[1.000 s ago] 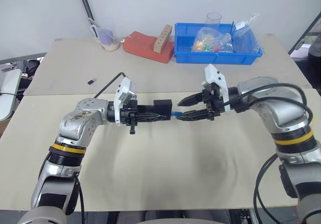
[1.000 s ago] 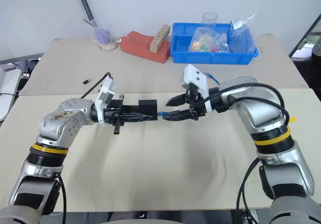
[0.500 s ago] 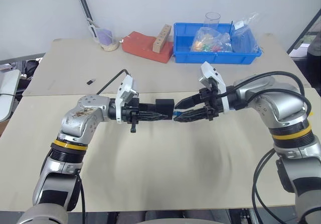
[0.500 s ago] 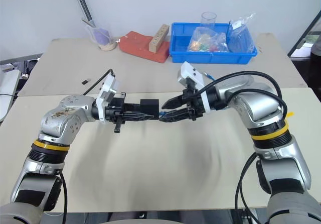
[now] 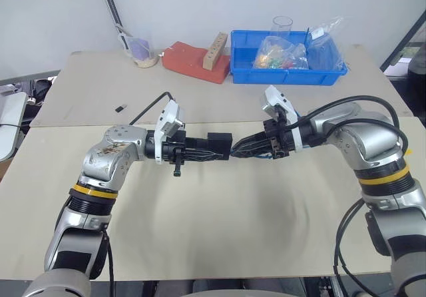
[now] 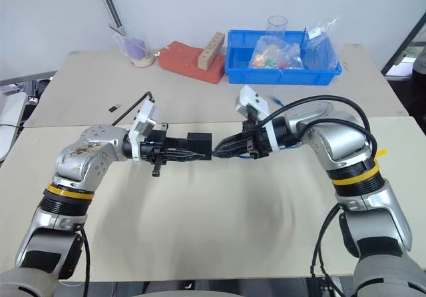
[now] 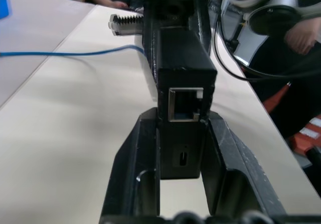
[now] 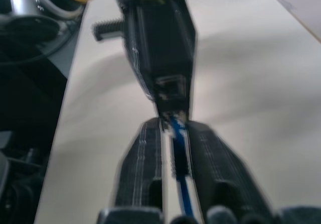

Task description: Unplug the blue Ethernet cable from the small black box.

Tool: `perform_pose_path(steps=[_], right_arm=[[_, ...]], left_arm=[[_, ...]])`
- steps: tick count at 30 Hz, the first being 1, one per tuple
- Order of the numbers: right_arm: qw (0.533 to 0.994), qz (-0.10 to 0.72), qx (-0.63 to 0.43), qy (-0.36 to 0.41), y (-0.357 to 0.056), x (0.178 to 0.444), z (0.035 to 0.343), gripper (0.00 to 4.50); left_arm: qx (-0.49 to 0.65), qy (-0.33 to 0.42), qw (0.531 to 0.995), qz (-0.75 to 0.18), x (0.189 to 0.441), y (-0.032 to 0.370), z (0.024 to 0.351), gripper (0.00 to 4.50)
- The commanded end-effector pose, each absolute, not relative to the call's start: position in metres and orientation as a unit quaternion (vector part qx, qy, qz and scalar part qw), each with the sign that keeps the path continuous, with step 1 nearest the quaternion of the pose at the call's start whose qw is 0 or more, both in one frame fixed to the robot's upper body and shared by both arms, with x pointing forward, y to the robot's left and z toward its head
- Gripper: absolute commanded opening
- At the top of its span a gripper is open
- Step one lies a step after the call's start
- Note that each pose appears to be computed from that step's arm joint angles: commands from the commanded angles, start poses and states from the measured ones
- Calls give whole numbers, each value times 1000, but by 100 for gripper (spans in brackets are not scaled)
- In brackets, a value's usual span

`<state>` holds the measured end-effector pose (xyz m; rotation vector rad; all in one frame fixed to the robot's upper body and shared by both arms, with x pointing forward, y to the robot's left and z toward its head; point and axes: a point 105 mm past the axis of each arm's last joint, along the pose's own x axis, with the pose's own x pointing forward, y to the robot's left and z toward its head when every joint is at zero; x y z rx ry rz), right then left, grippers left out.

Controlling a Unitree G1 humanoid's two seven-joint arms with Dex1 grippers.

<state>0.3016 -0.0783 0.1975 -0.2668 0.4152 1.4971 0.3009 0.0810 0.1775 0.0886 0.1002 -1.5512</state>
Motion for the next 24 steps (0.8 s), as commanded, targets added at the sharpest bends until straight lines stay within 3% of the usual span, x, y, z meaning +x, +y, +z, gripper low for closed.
perform_pose_path(steps=[1,14,24], right_arm=[[687,691,-146,173,-76,295,200,1],[684,689,-170,172,-80,297,196,1],[686,670,-186,212,-111,293,179,1]], left_arm=[[54,19,704,-708,299,78,191,57],[58,21,701,-710,298,78,189,57],[63,26,705,-706,300,83,188,57]])
